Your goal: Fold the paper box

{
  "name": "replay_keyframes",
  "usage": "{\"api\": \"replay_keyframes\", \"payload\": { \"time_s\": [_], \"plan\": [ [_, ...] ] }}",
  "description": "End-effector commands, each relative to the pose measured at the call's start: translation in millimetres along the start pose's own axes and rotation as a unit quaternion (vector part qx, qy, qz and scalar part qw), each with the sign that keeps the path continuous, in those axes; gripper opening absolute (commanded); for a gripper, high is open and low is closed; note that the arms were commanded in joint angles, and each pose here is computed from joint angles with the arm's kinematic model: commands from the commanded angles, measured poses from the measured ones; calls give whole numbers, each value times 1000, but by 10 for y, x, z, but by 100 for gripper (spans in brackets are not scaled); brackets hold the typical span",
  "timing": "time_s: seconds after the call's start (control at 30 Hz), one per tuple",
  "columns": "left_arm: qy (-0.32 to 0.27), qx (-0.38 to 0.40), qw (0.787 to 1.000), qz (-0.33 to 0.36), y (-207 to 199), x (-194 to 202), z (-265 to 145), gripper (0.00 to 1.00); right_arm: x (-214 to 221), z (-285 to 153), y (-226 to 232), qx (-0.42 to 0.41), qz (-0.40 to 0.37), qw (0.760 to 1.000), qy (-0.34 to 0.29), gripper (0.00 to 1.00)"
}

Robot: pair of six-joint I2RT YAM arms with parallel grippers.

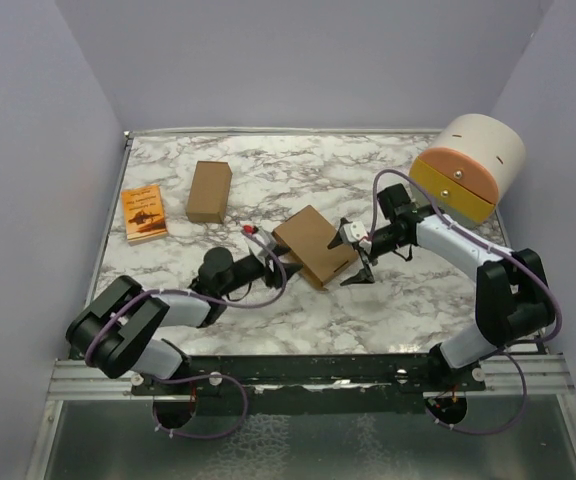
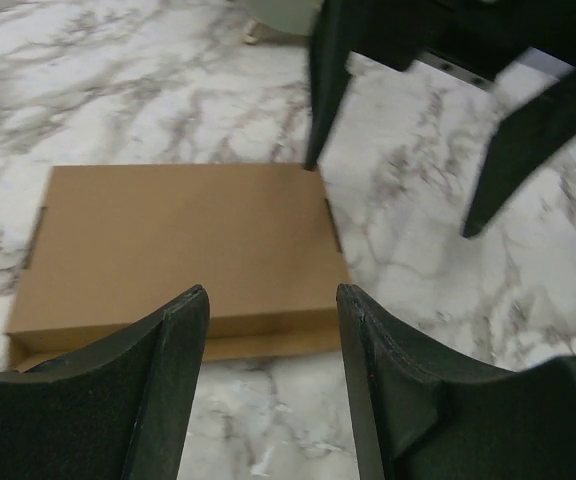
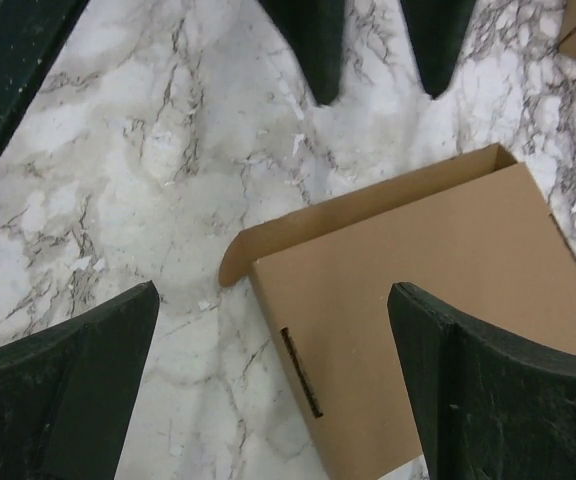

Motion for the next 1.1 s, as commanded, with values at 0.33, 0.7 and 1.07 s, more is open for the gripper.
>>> {"api": "replay_keyframes", "payload": {
  "time_s": [0.33,0.7,1.07],
  "plan": [
    [29,100,970,221,-599,352,-28,55,444,-242,-122,90,33,991,96,93],
    [74,125,961,236,-728,563,239,48,569,-313,-199,121,82,983,114,90],
    [105,134,958,233,-760,737,292,40,424,-376,-426,163,265,947,77,86]
  ]
}}
Point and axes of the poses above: each gripper's point midway between its finger pads, its own z axis out along the fingers, its own y axis along the line the jaws close on, x = y × z, the point moved 9 cm from there along -z, back along the fingers, and after that the axes turned 2 degrees about -z, right-handed, at the moved point
